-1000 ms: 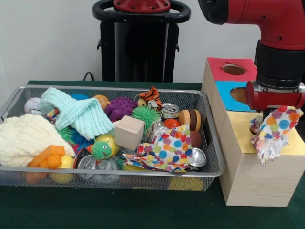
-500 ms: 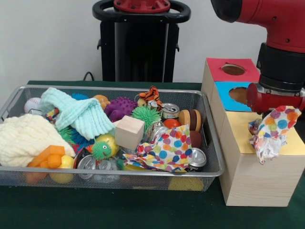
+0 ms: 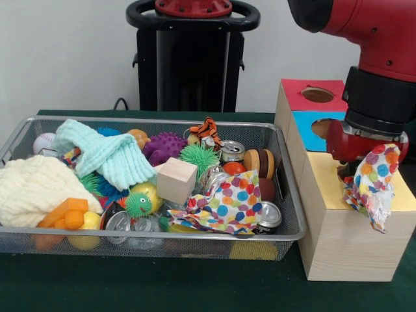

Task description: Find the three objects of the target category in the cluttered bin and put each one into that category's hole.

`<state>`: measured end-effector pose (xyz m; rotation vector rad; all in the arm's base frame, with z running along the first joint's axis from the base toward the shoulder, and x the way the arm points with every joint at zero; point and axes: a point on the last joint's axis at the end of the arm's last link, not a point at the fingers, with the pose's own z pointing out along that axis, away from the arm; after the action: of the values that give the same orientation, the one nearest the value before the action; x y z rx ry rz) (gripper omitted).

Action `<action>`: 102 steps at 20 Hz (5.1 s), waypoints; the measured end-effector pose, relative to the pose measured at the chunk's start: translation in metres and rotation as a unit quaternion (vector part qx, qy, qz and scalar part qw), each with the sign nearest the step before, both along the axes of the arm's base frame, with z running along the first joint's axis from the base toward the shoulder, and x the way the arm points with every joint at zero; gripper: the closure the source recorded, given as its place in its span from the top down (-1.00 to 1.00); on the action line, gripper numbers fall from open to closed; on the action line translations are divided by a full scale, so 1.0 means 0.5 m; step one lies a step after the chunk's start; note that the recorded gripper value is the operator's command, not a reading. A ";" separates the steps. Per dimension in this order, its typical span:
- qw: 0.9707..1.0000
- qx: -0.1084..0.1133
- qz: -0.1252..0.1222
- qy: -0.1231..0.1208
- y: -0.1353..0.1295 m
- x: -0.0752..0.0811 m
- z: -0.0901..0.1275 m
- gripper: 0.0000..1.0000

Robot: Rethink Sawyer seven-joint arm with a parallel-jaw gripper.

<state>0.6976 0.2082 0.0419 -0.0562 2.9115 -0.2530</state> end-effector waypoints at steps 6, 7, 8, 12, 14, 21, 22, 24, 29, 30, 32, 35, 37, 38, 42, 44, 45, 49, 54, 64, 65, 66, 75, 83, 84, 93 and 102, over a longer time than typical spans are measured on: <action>1.000 -0.007 -0.009 0.020 -0.012 0.005 -0.007 -1.00; 1.000 -0.006 -0.012 0.027 -0.012 0.007 -0.007 -1.00; 0.999 -0.005 -0.014 0.030 -0.011 0.008 -0.006 -1.00; 0.998 0.000 -0.023 0.052 -0.007 0.015 -0.003 -1.00; 0.998 0.002 -0.029 0.061 -0.011 0.016 -0.003 -1.00; 0.996 0.021 -0.049 0.074 -0.018 0.017 0.013 -1.00; 0.995 0.028 -0.054 0.078 -0.017 0.015 0.023 -1.00; 0.994 0.038 -0.061 0.082 -0.016 0.011 0.047 -1.00; 0.992 0.053 -0.073 0.085 -0.022 0.003 0.124 -1.00; 0.992 0.055 -0.074 0.084 -0.023 0.003 0.140 -1.00; 0.992 0.058 -0.075 0.082 -0.023 0.005 0.163 -1.00; 0.992 0.064 -0.076 0.076 -0.021 0.010 0.212 -1.00; 0.992 0.067 -0.076 0.073 -0.021 0.014 0.232 -1.00; 0.992 0.067 -0.076 0.072 -0.020 0.015 0.238 -1.00; 0.993 0.072 -0.076 0.062 -0.020 0.022 0.267 -1.00; 0.992 0.075 -0.077 0.060 -0.020 0.024 0.273 -1.00; 0.992 0.077 -0.077 0.060 -0.019 0.025 0.275 -1.00; 0.992 0.084 -0.078 0.056 -0.015 0.029 0.285 -1.00; 0.991 0.088 -0.079 0.057 -0.010 0.030 0.286 -1.00; 0.991 0.087 -0.079 0.058 -0.010 0.030 0.274 -1.00; 0.991 0.086 -0.079 0.058 -0.010 0.030 0.271 -1.00; 0.992 0.086 -0.079 0.057 -0.011 0.030 0.268 -1.00; 0.993 0.080 -0.078 0.049 -0.014 0.033 0.224 -1.00; 0.994 0.077 -0.076 0.026 -0.016 0.044 0.209 -1.00; 0.994 0.077 -0.075 0.024 -0.016 0.045 0.209 -1.00; 0.994 0.074 -0.075 0.020 -0.018 0.046 0.184 -1.00; 0.994 0.069 -0.072 0.037 -0.009 0.029 0.137 -1.00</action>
<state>0.7121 0.2037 0.1103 0.1706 3.0029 -0.0736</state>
